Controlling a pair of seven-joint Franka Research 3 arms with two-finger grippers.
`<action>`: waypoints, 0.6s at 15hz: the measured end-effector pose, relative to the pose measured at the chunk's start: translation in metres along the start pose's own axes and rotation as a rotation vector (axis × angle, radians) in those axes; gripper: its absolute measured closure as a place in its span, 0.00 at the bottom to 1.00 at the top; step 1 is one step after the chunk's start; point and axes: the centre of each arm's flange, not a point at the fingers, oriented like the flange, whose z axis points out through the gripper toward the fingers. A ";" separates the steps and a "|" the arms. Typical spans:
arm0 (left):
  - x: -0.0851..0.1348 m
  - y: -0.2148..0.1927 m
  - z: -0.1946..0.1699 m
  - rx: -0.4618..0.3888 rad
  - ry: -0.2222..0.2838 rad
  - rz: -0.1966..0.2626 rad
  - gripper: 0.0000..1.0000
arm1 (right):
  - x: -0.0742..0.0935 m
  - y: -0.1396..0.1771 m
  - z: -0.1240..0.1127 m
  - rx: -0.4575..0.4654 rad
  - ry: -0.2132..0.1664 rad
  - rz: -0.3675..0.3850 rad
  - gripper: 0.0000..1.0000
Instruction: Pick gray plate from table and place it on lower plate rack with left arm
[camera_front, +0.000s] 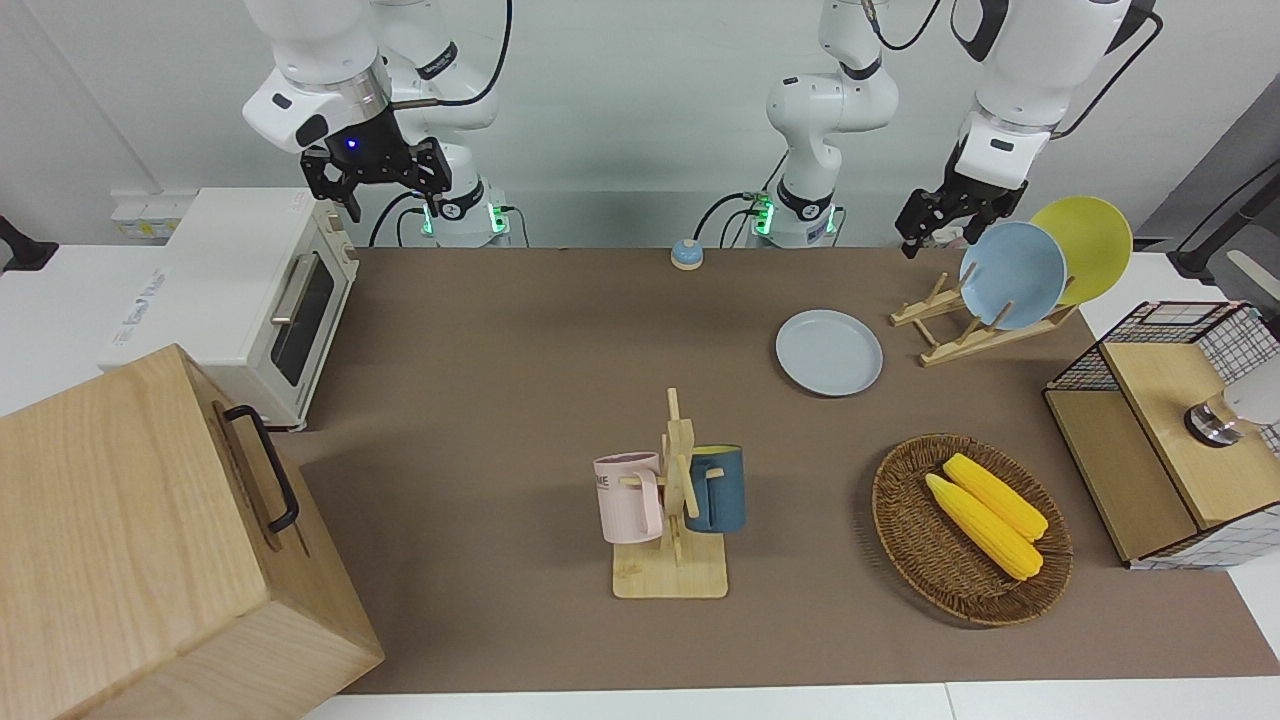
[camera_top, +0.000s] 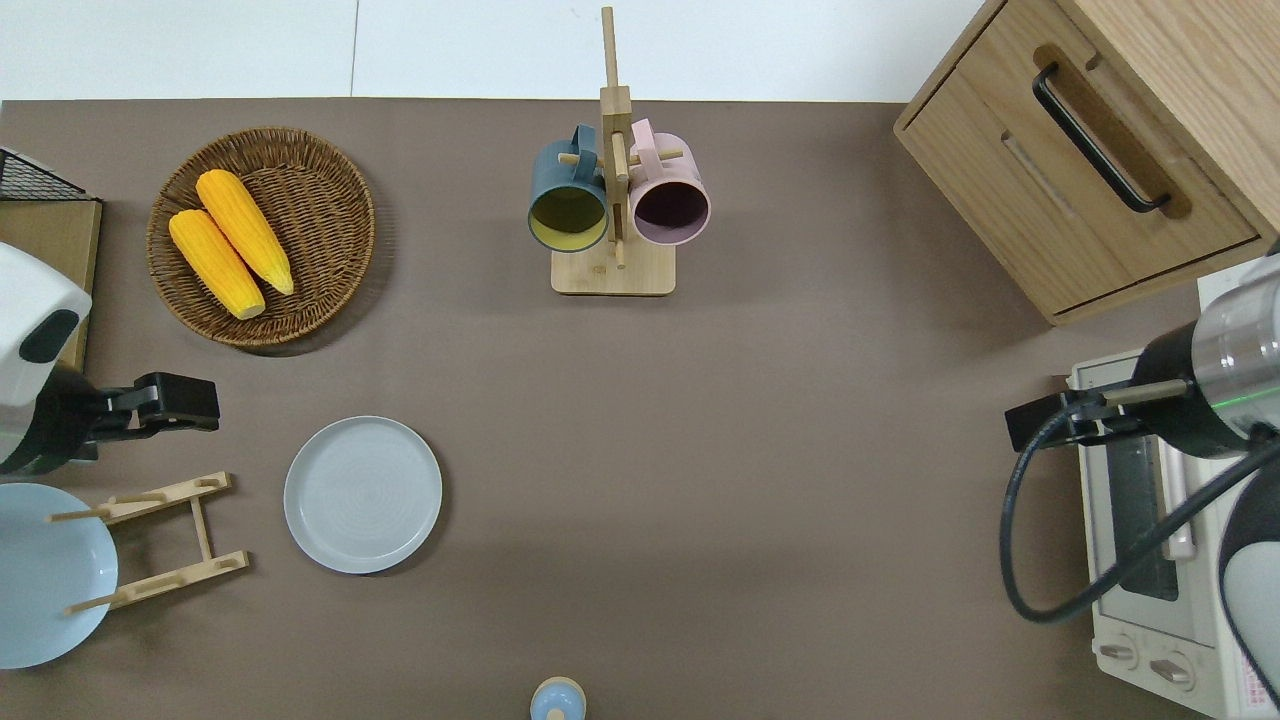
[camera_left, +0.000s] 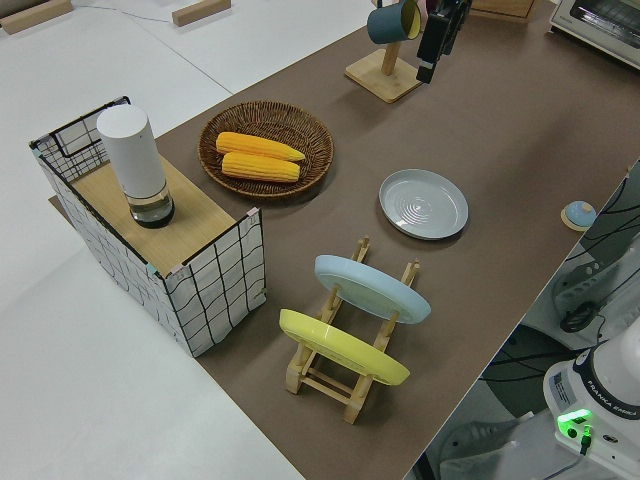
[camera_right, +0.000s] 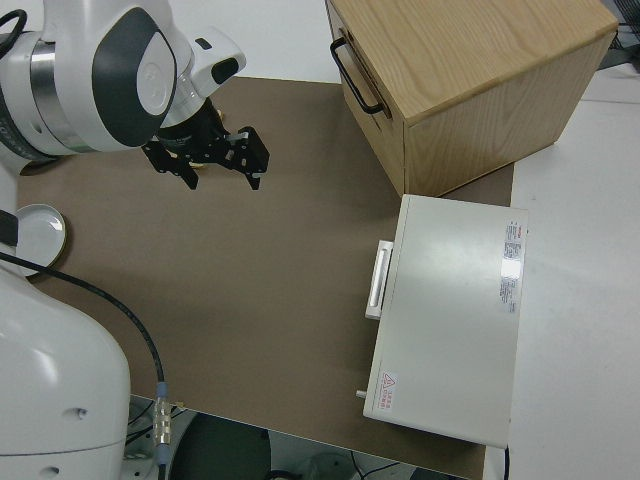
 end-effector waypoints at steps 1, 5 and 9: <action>0.000 0.000 0.000 0.000 0.000 0.000 0.00 | 0.000 0.000 0.000 0.000 0.000 0.000 0.01; 0.000 0.000 0.000 -0.001 -0.002 -0.001 0.00 | 0.000 0.000 0.000 0.000 0.000 0.000 0.01; 0.000 0.000 0.001 0.000 -0.005 -0.001 0.00 | 0.000 0.000 0.000 0.000 0.000 0.000 0.01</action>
